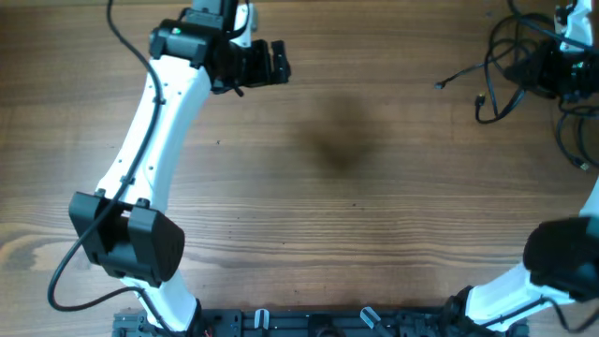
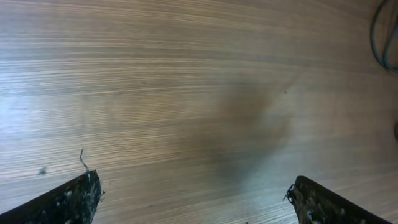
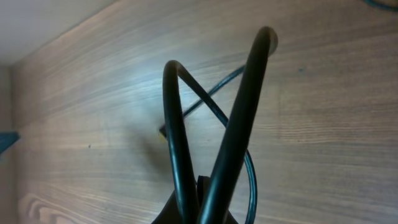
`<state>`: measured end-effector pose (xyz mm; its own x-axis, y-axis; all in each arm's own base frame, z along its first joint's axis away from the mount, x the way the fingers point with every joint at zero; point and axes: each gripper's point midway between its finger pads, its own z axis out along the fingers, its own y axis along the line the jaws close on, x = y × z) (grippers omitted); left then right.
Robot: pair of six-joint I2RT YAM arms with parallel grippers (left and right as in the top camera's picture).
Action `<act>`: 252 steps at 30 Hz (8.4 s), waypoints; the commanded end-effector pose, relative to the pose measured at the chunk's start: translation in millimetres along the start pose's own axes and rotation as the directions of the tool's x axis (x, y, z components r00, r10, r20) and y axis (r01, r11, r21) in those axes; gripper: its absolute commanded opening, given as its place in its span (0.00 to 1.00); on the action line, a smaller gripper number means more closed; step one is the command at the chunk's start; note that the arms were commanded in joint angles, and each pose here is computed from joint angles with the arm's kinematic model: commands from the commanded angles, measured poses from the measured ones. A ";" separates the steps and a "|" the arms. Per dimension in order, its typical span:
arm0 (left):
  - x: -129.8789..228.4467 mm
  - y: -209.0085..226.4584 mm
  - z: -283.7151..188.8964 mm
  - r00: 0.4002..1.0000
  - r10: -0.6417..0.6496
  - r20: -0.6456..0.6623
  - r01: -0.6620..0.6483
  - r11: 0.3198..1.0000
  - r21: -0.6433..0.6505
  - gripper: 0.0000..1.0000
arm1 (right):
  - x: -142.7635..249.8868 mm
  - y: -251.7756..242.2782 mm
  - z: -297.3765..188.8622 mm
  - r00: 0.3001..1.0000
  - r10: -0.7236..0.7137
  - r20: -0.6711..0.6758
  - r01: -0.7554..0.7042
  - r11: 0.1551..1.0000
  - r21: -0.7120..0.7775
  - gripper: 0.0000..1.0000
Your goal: Untangle cables
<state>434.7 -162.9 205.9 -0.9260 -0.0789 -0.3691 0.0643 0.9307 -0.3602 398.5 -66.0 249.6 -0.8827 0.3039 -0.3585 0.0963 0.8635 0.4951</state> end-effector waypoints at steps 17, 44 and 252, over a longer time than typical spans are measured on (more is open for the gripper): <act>4.3 -15.7 7.8 1.000 0.027 -0.003 -0.027 1.000 0.015 1.00 | 8.6 -138.5 117.6 0.952 0.307 0.014 -0.305 0.949 -0.073 0.04; 8.5 -25.9 9.8 0.999 0.049 -0.008 -0.049 0.998 0.025 1.00 | 15.5 -179.2 34.8 0.908 0.387 0.159 -0.418 0.841 0.343 1.00; 168.3 147.3 -108.5 0.350 0.249 0.903 -0.078 0.969 -0.236 1.00 | 188.7 25.9 24.1 0.415 -0.354 0.838 0.347 0.913 0.214 1.00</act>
<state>248.5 -2.5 195.3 0.0306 -0.1560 -0.9873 0.0574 0.9864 -0.1541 245.9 24.8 173.1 -0.0309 0.1674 -0.9854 -0.1271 0.9772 0.1700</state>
